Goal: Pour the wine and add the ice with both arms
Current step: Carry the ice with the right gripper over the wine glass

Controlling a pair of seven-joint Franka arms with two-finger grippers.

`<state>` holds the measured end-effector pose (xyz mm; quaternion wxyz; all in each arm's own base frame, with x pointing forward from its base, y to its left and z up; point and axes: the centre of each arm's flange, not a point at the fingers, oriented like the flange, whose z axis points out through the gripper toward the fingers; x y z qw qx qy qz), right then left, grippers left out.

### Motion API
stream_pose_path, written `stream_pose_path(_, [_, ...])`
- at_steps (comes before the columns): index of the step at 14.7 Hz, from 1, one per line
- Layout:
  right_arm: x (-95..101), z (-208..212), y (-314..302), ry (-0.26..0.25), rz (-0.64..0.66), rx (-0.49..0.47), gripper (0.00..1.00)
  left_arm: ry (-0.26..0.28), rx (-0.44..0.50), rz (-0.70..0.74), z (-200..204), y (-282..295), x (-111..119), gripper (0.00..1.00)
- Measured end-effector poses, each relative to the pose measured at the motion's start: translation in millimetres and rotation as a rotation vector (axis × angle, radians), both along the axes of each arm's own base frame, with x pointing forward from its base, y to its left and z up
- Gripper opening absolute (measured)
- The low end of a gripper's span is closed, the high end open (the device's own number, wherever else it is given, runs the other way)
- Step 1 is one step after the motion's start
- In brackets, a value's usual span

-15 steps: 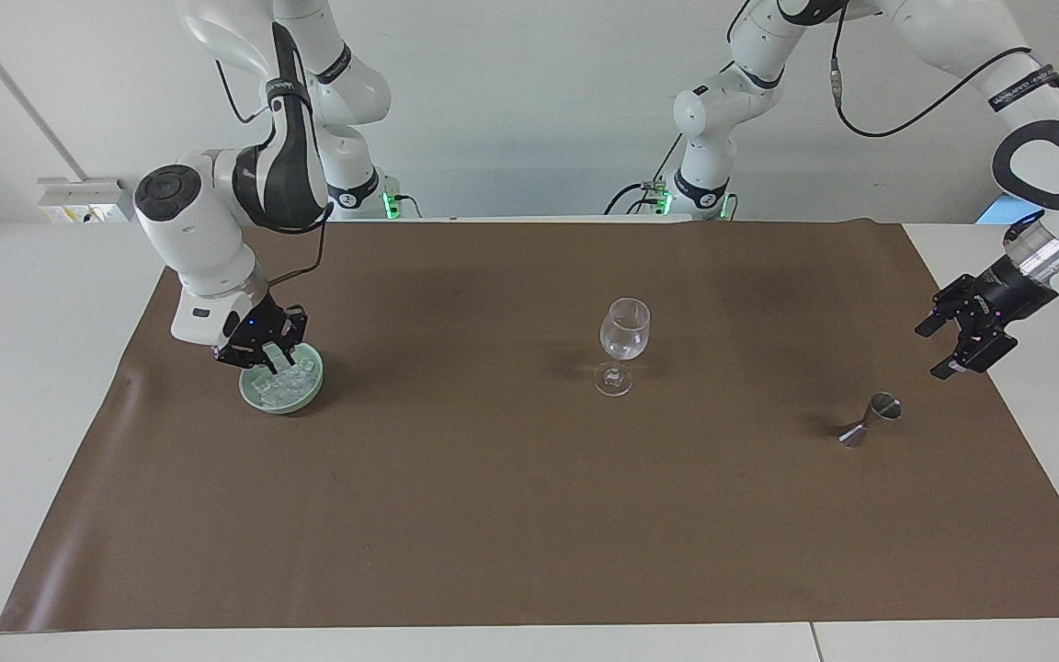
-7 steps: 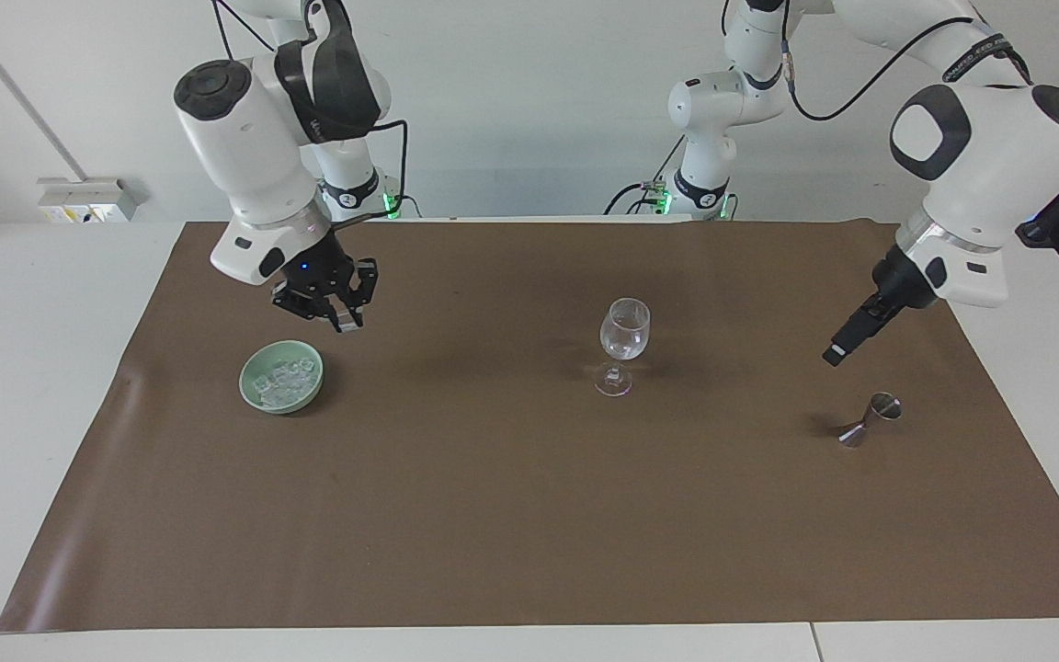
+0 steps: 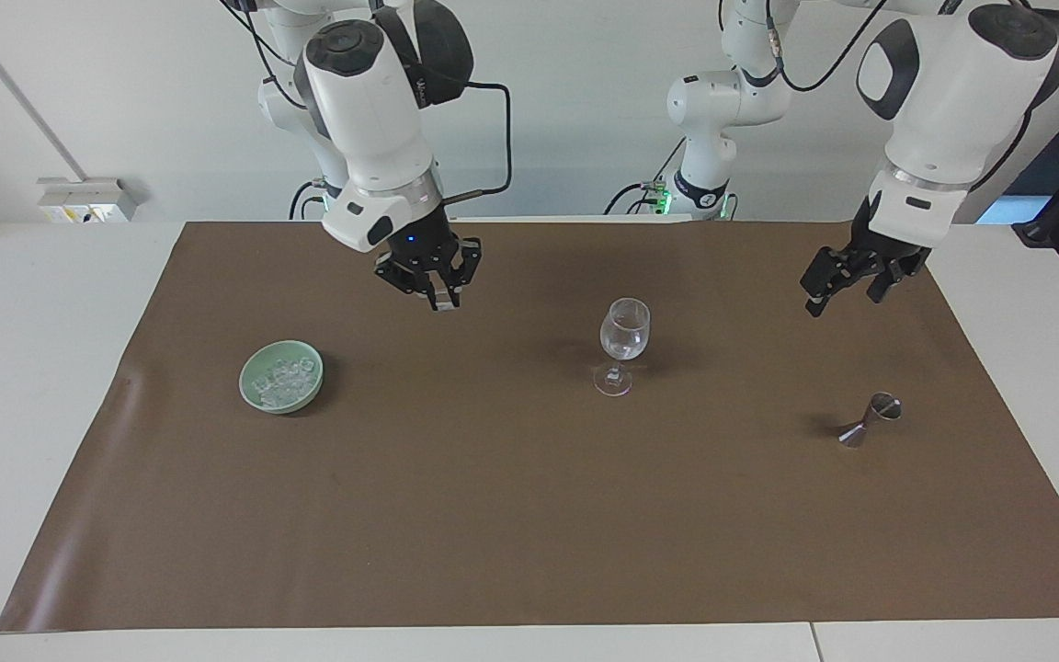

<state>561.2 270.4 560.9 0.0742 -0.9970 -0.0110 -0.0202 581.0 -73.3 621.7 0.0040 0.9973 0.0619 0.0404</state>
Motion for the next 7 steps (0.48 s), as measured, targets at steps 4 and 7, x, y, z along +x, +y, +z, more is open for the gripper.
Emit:
stream_pose_path(4, [-14.0, 2.7, 72.7, -0.017, -0.050, -0.001, 0.24, 0.091, -0.046, -0.084, 29.7, 31.2, -16.6, 1.00])
stream_pose_path(7, [-15.5, 8.1, 117.9, -0.037, -0.088, 0.005, 0.24, 0.102, -0.079, -0.122, 39.7, 30.2, -25.1, 1.00])
